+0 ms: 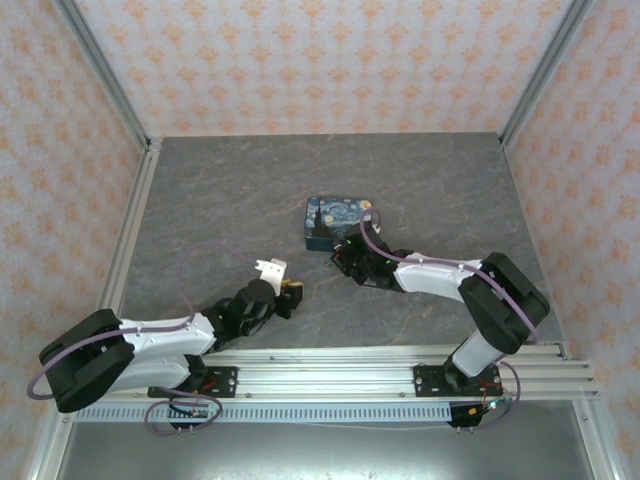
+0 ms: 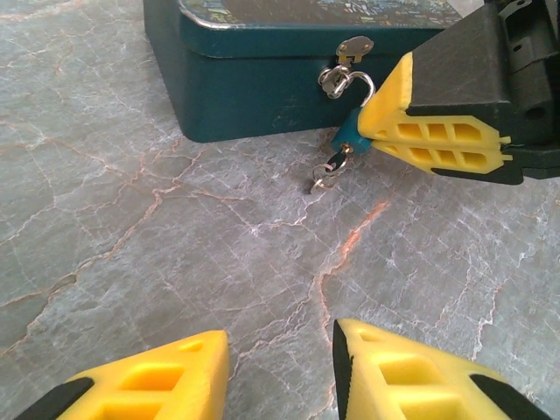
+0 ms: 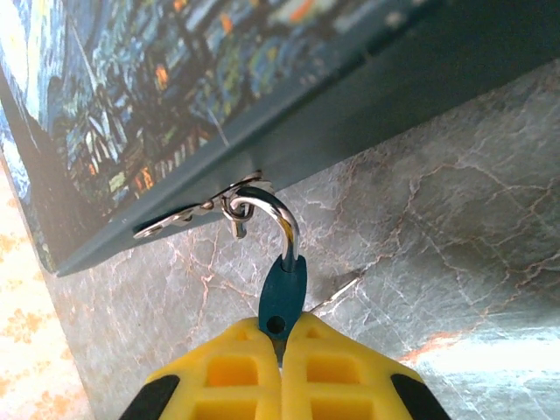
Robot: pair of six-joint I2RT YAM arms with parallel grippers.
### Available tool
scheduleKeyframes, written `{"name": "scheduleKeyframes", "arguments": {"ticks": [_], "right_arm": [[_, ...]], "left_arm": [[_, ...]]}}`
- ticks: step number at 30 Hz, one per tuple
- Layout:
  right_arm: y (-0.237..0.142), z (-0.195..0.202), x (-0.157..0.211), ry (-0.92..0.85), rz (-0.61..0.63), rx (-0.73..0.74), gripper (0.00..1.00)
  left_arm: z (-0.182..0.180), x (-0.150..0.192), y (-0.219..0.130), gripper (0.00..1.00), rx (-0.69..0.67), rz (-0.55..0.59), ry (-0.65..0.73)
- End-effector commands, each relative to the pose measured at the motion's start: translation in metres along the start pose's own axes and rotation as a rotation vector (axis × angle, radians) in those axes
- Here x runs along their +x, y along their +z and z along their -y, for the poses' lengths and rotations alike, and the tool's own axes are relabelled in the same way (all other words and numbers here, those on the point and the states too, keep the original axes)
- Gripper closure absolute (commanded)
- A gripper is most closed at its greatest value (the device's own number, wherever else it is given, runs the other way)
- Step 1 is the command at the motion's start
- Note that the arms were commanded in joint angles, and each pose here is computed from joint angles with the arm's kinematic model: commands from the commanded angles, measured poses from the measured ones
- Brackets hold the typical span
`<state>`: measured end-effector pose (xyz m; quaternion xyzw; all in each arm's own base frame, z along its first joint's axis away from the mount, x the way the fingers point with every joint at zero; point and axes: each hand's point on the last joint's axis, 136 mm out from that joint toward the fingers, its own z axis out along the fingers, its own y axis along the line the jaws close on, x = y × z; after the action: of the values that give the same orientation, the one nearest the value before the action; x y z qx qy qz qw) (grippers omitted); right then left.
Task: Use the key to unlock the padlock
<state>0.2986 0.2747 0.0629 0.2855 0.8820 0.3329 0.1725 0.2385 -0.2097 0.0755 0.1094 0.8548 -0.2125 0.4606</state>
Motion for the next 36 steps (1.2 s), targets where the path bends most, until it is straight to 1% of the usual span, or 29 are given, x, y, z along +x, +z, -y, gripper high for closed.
{"name": "scheduleKeyframes", "arguments": {"ticks": [1,8,14,19,24,28,36], "right_arm": [[-0.007,-0.009,-0.015,0.049,0.096,-0.036,1.0],[-0.009,-0.021,-0.022,0.063,0.154,-0.054,1.0],[-0.015,-0.042,-0.026,0.018,0.202,-0.086,1.0],[-0.022,-0.048,-0.03,0.0,0.254,-0.101,1.0],[-0.024,-0.044,-0.035,0.003,0.291,-0.091,1.0],[-0.018,-0.035,-0.038,0.013,0.305,-0.06,1.0],[0.0,-0.02,-0.034,0.051,0.279,-0.056,1.0]], "left_arm": [[-0.015,0.006,-0.007,0.63,-0.053,-0.001,-0.008],[-0.025,0.006,-0.022,0.62,-0.073,0.032,-0.022],[-0.035,0.004,-0.036,0.61,-0.099,0.045,-0.022],[-0.037,0.0,-0.045,0.6,-0.105,0.051,-0.023],[-0.035,-0.008,-0.05,0.6,-0.113,0.034,-0.025],[-0.029,-0.014,-0.049,0.6,-0.114,0.004,-0.016],[-0.014,-0.024,-0.041,0.6,-0.097,-0.054,0.014]]}}
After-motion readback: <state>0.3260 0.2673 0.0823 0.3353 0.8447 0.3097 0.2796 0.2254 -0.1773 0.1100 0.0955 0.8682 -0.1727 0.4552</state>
